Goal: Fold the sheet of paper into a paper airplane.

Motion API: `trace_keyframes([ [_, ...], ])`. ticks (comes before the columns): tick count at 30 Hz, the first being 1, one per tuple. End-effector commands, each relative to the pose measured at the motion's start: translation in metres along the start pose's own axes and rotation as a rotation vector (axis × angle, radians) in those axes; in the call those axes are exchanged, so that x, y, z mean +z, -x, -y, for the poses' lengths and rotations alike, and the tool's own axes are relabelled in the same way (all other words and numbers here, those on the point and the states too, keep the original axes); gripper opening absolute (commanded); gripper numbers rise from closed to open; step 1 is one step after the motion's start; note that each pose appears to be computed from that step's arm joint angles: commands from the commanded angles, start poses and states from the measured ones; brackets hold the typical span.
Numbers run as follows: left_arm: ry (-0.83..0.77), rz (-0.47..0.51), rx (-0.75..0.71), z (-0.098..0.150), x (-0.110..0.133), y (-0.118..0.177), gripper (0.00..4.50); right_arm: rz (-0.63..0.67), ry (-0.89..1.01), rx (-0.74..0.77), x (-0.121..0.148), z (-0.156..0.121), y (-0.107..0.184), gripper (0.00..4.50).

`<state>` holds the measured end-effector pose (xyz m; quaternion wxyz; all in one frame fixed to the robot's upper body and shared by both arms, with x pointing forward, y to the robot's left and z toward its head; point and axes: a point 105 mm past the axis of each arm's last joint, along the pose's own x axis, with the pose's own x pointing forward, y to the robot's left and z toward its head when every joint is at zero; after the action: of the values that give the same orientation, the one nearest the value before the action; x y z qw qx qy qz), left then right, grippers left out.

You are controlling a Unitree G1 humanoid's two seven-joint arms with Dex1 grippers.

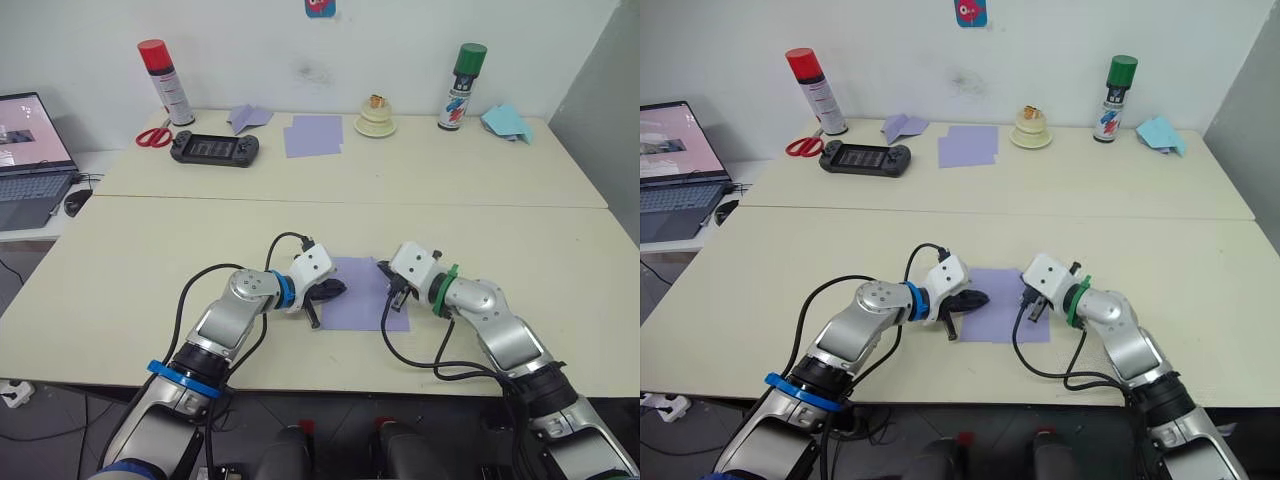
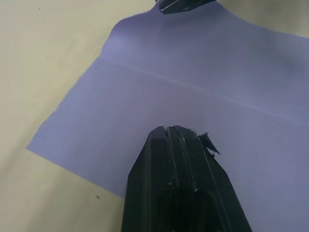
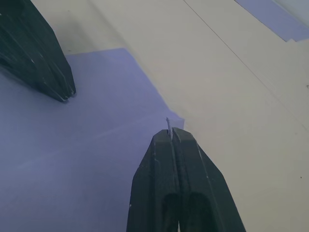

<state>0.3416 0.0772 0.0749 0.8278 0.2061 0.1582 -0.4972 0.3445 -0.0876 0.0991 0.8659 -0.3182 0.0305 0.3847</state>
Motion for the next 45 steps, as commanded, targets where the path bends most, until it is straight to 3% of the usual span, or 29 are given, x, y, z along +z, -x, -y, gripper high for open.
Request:
trace_keyframes([
  [1, 0.031, -0.095, 0.035, -0.007, -0.025, 0.005, 0.00, 0.018, 0.082, 0.026, 0.002, -0.006, -0.002, 0.02],
  [12, 0.041, -0.106, 0.049, -0.008, -0.031, 0.007, 0.00, 0.032, 0.202, 0.053, 0.000, -0.014, -0.004, 0.02],
  [45, 0.043, -0.142, 0.058, -0.004, -0.042, 0.014, 0.00, 0.030, 0.234, 0.099, -0.009, -0.026, -0.007, 0.02],
])
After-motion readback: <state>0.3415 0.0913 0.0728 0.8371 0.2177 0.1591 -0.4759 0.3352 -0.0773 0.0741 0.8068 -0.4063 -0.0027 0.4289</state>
